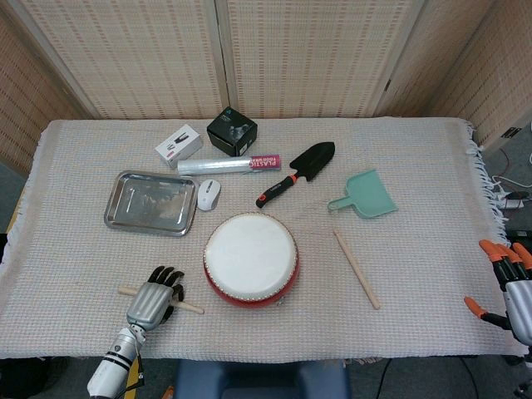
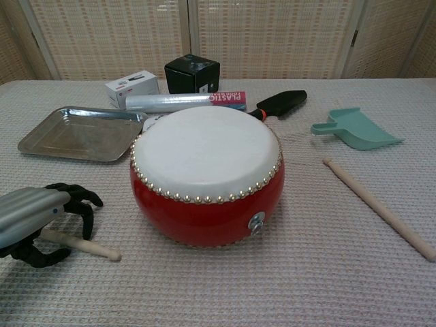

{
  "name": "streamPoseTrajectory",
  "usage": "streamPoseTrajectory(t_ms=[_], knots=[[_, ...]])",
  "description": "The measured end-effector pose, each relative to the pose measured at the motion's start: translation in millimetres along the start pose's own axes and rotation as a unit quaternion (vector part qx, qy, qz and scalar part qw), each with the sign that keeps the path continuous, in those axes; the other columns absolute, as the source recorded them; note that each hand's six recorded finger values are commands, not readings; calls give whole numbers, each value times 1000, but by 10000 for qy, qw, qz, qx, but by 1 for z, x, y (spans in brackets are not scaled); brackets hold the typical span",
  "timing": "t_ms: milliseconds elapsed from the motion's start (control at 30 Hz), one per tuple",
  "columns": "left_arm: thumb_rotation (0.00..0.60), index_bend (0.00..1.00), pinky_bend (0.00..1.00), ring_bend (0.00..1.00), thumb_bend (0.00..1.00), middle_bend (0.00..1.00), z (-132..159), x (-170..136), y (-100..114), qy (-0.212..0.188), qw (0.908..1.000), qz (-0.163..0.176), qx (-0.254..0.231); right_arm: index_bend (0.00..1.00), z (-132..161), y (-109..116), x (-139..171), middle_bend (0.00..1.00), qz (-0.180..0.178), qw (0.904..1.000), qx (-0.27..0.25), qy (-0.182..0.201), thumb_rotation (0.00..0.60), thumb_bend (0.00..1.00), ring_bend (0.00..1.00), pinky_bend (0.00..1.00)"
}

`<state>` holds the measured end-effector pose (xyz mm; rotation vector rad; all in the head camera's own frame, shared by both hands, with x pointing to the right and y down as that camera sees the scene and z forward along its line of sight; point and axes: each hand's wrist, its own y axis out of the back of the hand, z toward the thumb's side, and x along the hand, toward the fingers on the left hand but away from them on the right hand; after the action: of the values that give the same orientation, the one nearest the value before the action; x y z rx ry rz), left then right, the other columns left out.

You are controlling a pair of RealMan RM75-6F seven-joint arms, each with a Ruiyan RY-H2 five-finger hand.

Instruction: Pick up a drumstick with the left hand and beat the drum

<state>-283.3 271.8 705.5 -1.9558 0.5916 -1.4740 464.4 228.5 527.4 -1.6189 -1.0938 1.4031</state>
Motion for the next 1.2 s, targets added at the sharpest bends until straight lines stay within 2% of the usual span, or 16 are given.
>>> streamPoseTrajectory(t_ms=[567,733,867,967,1067,1167,1200], knots=[[600,548,78,74,356,173,2,0,-1,-49,10000,-24,-75,16,0,0,-2,98,15,10000,-4,-12,600,181,0,29],[600,559,81,75,353,187,4,-2,0,-66,9993,1,-371,17,1,0,-2,98,47,10000,-78,-7,600,180,0,29],[600,557,82,74,356,196,4,-4,2,-59,9962,12,-869,17,3,0,-3,98,46,10000,-68,12,600,181,0,29],[600,557,84,76,356,206,3,-8,6,-39,9899,33,-1419,17,4,1,-3,98,48,10000,-55,25,600,182,0,29],[600,557,89,82,356,215,1,-13,12,-14,9776,65,-2105,17,6,0,-4,98,55,10000,-42,43,600,181,0,29],[600,556,91,87,357,229,-4,-18,20,4,9582,100,-2860,17,7,0,-5,98,64,10000,-32,60,600,182,0,29],[600,556,91,87,357,232,-7,-20,23,0,9484,109,-3168,16,8,0,-5,98,69,9999,-30,69,600,181,0,29]])
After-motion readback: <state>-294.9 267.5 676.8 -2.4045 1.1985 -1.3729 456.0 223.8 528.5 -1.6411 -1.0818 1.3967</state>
